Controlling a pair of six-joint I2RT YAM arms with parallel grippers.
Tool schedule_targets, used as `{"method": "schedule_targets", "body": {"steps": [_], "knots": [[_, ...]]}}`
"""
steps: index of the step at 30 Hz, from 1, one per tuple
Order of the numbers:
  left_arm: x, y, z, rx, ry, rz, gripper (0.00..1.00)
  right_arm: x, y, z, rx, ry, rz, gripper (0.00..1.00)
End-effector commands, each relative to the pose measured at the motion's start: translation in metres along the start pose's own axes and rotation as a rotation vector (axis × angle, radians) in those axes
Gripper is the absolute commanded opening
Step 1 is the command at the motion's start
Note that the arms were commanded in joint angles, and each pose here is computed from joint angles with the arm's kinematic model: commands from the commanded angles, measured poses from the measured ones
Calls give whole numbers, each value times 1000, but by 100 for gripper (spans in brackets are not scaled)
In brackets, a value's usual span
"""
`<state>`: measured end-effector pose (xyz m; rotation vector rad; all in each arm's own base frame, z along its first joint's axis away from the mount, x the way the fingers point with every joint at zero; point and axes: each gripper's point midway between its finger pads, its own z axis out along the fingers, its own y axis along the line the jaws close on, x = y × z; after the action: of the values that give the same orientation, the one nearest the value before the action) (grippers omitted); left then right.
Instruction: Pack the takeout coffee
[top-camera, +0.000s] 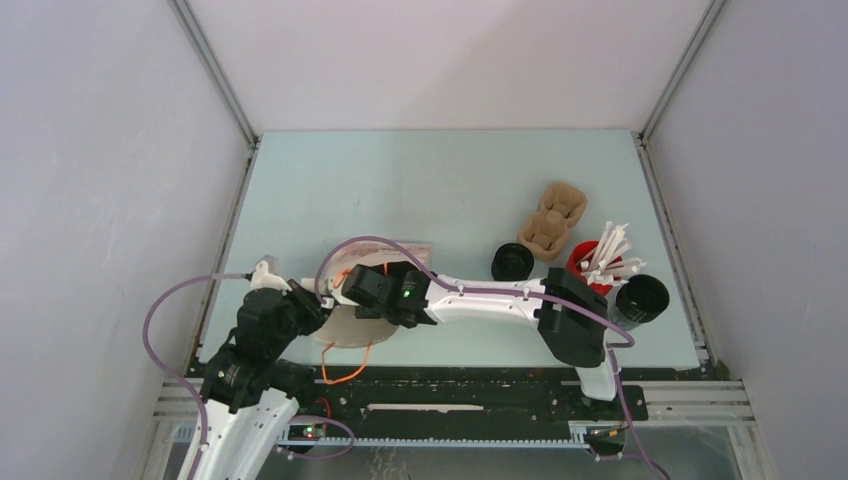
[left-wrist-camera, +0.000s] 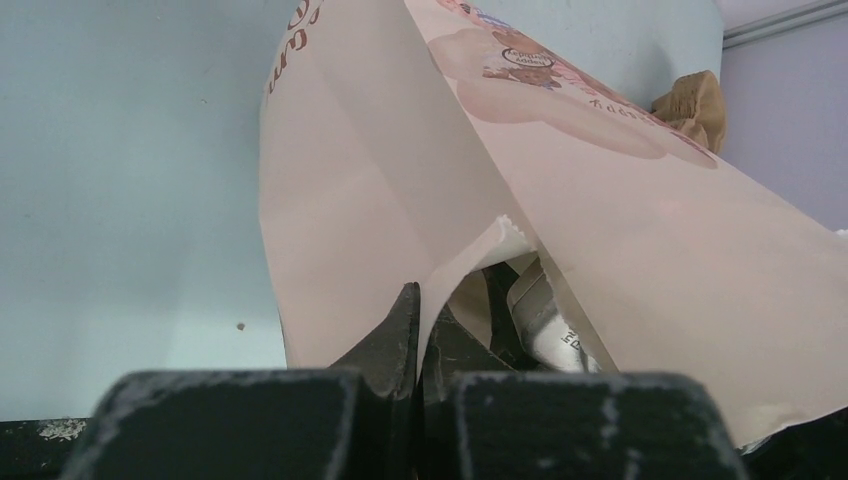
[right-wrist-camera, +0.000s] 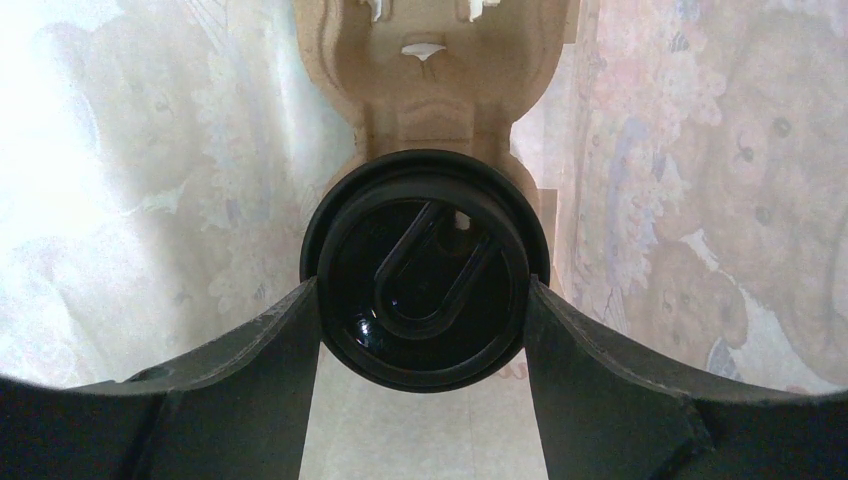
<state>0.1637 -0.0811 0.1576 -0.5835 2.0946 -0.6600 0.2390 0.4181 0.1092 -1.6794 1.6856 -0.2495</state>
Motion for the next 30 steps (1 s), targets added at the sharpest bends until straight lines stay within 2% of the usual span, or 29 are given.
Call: {"method": "schedule_targets", "body": {"steps": [1, 7, 14, 15, 16, 17, 30], "knots": [[-5, -21, -10, 72, 16, 14, 1, 47, 38, 22, -139, 160, -13, 43], [-5, -21, -7, 70, 17, 14, 1, 34, 25, 6, -121, 118, 39, 52], [-3, -23, -4, 86, 27, 15, 2, 25, 21, -5, -105, 91, 50, 69], [-2, -23, -4, 87, 29, 16, 2, 25, 20, -6, -102, 91, 52, 74], [-2, -23, -4, 89, 29, 19, 2, 23, 20, -8, -101, 89, 51, 92], [-2, -23, -4, 88, 28, 21, 2, 22, 20, -9, -101, 86, 52, 99], [-5, -24, -4, 85, 23, 29, 3, 6, 6, -30, -71, 38, 107, 100]]}}
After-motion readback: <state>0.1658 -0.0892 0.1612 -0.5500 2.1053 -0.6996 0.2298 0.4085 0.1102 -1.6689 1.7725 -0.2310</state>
